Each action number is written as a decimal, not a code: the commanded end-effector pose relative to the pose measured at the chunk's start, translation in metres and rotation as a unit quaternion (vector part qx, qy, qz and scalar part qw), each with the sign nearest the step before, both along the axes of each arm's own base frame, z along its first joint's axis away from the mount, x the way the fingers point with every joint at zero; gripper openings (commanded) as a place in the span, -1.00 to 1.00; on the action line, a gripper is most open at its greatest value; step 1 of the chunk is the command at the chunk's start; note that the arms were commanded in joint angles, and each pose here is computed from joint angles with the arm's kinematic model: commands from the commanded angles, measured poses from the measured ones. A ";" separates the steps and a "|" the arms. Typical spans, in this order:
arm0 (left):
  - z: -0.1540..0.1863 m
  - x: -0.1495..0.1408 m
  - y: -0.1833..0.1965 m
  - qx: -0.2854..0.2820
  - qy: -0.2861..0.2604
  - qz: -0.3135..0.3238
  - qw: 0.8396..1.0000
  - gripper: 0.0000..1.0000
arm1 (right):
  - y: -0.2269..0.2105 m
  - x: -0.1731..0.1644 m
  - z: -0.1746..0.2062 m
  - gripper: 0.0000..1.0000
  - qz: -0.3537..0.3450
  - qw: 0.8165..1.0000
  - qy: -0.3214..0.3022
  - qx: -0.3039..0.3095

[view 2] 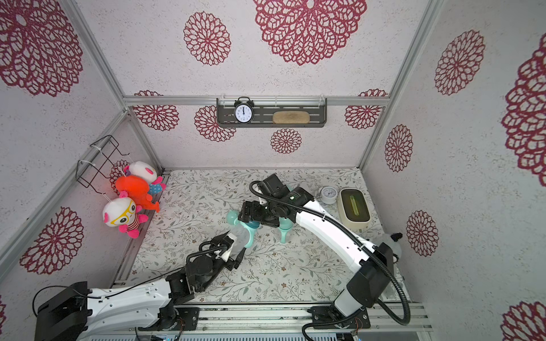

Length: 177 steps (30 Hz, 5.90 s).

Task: Assemble the baby bottles
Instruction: Place the baby bottle at the center of the board, then pick up the lid from the center of the board.

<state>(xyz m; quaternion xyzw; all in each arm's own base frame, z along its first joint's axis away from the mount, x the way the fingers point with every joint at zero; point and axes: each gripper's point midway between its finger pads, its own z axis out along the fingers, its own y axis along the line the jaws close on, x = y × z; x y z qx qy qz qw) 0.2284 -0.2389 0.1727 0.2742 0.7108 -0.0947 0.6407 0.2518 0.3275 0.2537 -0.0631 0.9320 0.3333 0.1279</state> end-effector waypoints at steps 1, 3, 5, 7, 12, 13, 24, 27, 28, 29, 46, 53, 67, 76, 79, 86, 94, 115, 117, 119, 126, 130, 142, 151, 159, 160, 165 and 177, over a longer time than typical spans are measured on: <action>0.027 0.001 -0.004 -0.037 -0.026 0.003 0.999 -1.00 | 0.004 -0.005 0.027 0.80 -0.003 0.999 -0.017 0.044; 0.028 0.002 -0.004 -0.040 -0.026 0.007 0.999 -1.00 | 0.005 -0.006 0.029 0.74 -0.003 0.999 -0.017 0.051; 0.028 0.002 -0.003 -0.041 -0.025 0.008 0.999 -1.00 | 0.006 -0.006 0.030 0.67 -0.003 0.998 -0.018 0.057; 0.029 0.003 -0.003 -0.044 -0.025 0.010 0.999 -1.00 | 0.008 -0.007 0.031 0.62 -0.001 0.998 -0.018 0.063; 0.030 0.004 -0.003 -0.046 -0.023 0.015 0.999 -1.00 | 0.009 -0.009 0.032 0.43 0.000 0.998 -0.025 0.064; 0.030 0.005 -0.004 -0.046 -0.024 0.016 0.999 -1.00 | 0.010 -0.009 0.032 0.37 0.001 0.998 -0.025 0.065; 0.030 0.007 -0.010 -0.045 -0.019 0.015 0.999 -0.80 | 0.000 -0.005 0.028 0.20 -0.004 0.997 -0.067 0.033; 0.028 0.008 -0.010 -0.043 -0.017 0.018 0.999 0.37 | -0.005 -0.001 0.030 0.18 -0.007 0.996 -0.088 0.019; 0.028 0.008 -0.009 -0.044 -0.015 0.021 0.999 0.59 | -0.007 0.001 0.031 0.18 -0.009 0.995 -0.096 0.014; 0.027 0.009 -0.007 -0.044 -0.015 0.025 0.999 0.87 | -0.008 0.002 0.032 0.18 -0.008 0.995 -0.102 0.011; 0.026 0.022 0.046 -0.049 0.020 0.140 0.989 0.95 | -0.014 0.073 0.024 0.18 -0.011 0.957 -0.258 -0.130; 0.031 0.029 0.085 -0.089 0.066 0.179 0.978 0.95 | -0.008 0.107 -0.011 0.19 -0.012 0.940 -0.288 -0.183; 0.026 0.025 0.121 -0.086 0.105 0.227 0.965 0.95 | -0.002 0.138 -0.045 0.19 -0.014 0.916 -0.346 -0.202; 0.027 0.025 0.125 -0.087 0.106 0.231 0.963 0.95 | -0.002 0.149 -0.061 0.21 -0.012 0.914 -0.346 -0.210; 0.028 0.024 0.126 -0.083 0.106 0.232 0.963 0.95 | -0.001 0.151 -0.067 0.23 -0.010 0.916 -0.343 -0.210; 0.027 0.024 0.127 -0.082 0.107 0.234 0.963 0.95 | -0.001 0.151 -0.078 0.27 -0.005 0.916 -0.337 -0.218; 0.028 0.025 0.127 -0.084 0.107 0.234 0.963 0.95 | -0.002 0.152 -0.083 0.48 -0.004 0.917 -0.330 -0.223; 0.027 0.026 0.134 -0.089 0.111 0.249 0.958 0.95 | 0.002 0.145 -0.028 0.98 0.021 0.899 -0.369 -0.235; 0.028 0.027 0.137 -0.091 0.114 0.253 0.956 0.95 | 0.007 0.143 -0.019 0.98 0.032 0.894 -0.377 -0.240; 0.029 0.027 0.140 -0.093 0.118 0.257 0.955 0.95 | 0.014 0.139 -0.009 0.98 0.046 0.885 -0.392 -0.247; 0.033 0.031 0.166 -0.105 0.139 0.295 0.940 0.95 | 0.059 0.119 0.007 0.98 0.116 0.887 -0.396 -0.207; 0.038 0.031 0.179 -0.123 0.143 0.315 0.930 0.95 | 0.088 0.109 -0.001 0.97 0.161 0.898 -0.373 -0.167; 0.041 0.025 0.201 -0.171 0.146 0.350 0.910 0.95 | 0.119 0.123 -0.073 0.88 0.210 0.905 -0.322 -0.181; 0.036 0.024 0.197 -0.183 0.157 0.339 0.910 0.95 | 0.122 0.141 -0.125 0.84 0.207 0.913 -0.289 -0.201; 0.035 0.026 0.195 -0.181 0.160 0.336 0.910 0.95 | 0.124 0.143 -0.157 0.81 0.209 0.916 -0.269 -0.214; 0.035 0.026 0.195 -0.180 0.159 0.337 0.910 0.95 | 0.123 0.143 -0.158 0.80 0.210 0.916 -0.268 -0.213; 0.035 0.029 0.193 -0.181 0.157 0.334 0.912 0.95 | 0.129 0.139 -0.152 0.81 0.211 0.917 -0.271 -0.201; 0.033 0.029 0.192 -0.185 0.159 0.332 0.911 0.95 | 0.132 0.138 -0.169 0.78 0.217 0.921 -0.255 -0.201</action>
